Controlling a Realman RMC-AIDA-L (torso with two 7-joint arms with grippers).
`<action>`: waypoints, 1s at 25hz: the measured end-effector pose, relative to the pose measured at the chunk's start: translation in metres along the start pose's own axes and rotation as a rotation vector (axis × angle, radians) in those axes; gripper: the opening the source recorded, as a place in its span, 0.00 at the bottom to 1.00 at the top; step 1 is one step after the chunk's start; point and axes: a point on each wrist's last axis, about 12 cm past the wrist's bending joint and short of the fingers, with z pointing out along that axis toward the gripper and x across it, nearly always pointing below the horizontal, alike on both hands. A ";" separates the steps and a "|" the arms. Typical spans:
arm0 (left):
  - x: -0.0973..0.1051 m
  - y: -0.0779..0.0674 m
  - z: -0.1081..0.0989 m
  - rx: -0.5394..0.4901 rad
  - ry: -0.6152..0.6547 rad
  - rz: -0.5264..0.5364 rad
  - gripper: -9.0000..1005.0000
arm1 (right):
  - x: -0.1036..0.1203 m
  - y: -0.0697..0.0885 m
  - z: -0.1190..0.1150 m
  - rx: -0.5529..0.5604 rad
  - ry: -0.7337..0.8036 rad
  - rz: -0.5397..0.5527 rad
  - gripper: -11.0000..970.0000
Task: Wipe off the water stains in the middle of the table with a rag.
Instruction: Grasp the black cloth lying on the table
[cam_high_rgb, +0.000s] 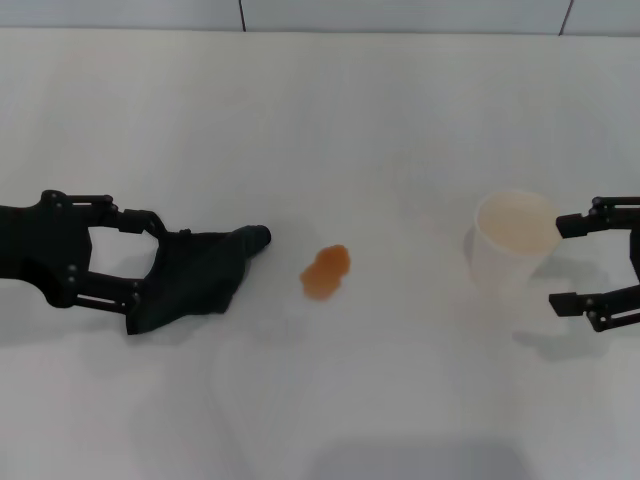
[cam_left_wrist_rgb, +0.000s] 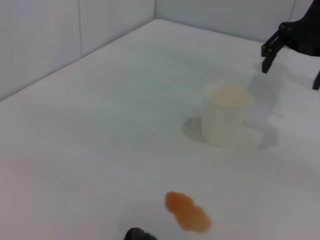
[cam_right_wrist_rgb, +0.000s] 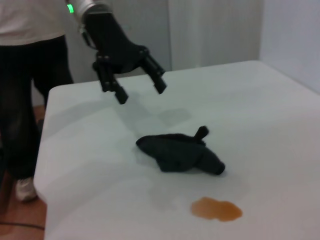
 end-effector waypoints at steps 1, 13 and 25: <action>-0.001 0.001 0.000 -0.005 0.006 0.002 0.88 | -0.002 -0.001 0.001 -0.009 0.007 -0.001 0.89; -0.004 0.015 0.010 -0.071 0.082 0.031 0.88 | -0.018 -0.012 0.036 -0.048 0.114 0.001 0.89; 0.004 0.020 0.053 -0.077 0.213 -0.014 0.88 | -0.016 -0.013 0.050 -0.047 0.117 0.012 0.89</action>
